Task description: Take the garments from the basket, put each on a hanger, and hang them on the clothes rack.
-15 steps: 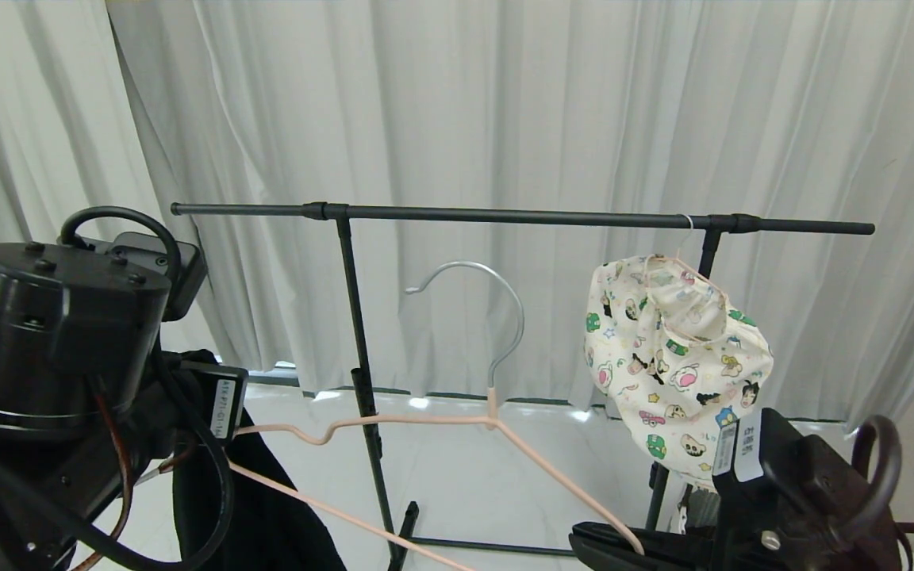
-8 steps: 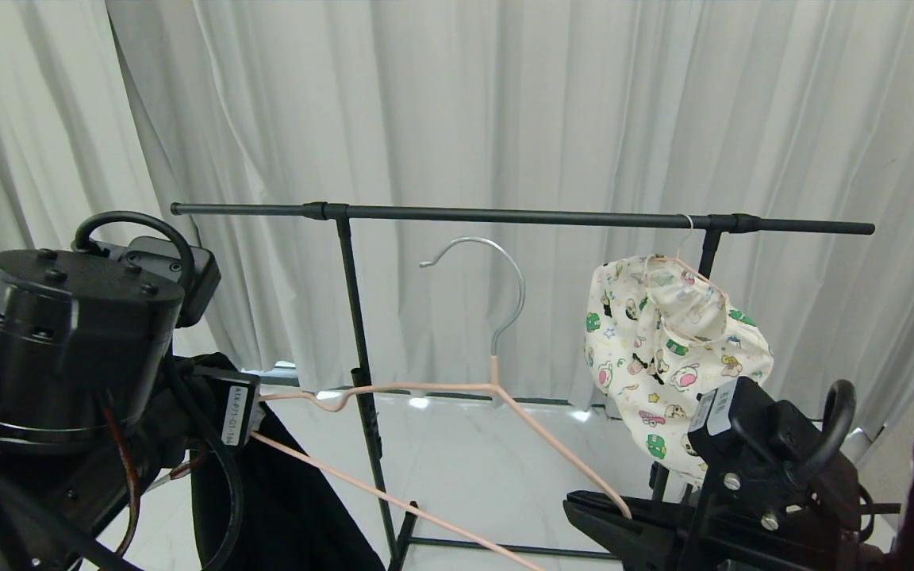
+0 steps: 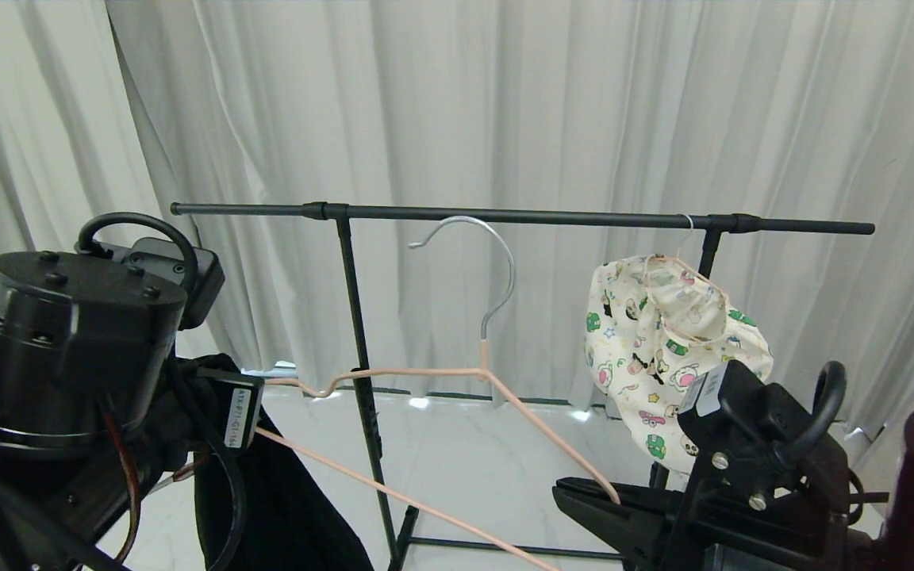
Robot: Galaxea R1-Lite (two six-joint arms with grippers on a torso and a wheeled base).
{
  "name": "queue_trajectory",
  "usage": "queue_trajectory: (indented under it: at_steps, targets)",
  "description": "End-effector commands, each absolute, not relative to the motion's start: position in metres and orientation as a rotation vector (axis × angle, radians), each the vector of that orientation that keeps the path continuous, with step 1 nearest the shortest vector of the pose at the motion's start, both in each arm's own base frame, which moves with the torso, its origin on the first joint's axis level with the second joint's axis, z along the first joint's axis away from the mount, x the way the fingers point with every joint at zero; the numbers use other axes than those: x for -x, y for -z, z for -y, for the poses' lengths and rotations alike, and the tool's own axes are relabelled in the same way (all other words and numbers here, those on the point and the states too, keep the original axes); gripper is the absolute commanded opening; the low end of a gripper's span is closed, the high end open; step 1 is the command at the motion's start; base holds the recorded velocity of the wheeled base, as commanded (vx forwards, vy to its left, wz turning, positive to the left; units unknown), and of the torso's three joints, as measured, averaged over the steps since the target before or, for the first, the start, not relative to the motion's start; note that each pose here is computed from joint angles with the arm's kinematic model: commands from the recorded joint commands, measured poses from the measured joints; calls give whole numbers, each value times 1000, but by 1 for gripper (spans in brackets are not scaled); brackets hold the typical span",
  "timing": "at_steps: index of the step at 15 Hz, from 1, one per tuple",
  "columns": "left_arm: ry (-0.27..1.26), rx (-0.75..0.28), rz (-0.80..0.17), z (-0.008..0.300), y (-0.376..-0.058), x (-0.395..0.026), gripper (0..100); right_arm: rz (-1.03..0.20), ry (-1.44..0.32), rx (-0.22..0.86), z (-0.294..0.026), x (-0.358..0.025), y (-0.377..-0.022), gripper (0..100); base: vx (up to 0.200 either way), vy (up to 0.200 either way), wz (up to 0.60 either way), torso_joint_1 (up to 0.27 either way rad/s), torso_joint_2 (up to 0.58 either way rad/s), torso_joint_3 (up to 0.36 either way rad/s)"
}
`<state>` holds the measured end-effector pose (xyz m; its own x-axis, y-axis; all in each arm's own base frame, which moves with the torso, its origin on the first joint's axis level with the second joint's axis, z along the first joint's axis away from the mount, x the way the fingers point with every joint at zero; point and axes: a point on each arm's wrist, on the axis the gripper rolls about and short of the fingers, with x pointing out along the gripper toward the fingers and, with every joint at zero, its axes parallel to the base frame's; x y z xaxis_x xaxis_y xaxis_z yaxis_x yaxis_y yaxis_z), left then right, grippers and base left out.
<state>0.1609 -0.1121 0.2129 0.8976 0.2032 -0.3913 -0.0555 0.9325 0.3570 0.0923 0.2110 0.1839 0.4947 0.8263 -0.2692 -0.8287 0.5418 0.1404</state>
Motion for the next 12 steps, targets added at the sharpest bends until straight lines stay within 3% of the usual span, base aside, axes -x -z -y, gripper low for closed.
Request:
queue_trajectory:
  at_steps: [1, 9, 12]
  targets:
    - [-87, -352, -425, 120, -214, -155, 0, -340, -1005, 21, -218, -94, -179, 0, 0, 0, 0, 0, 0, 0]
    - [-4, -310, -387, 137, -222, -144, 0, -333, -1040, 2, -246, -95, -166, 0, 0, 0, 0, 0, 0, 0]
    - [51, -232, -356, 149, -232, -137, 0, -329, -1053, -20, -256, -94, -164, 0, 0, 0, 0, 0, 0, 0]
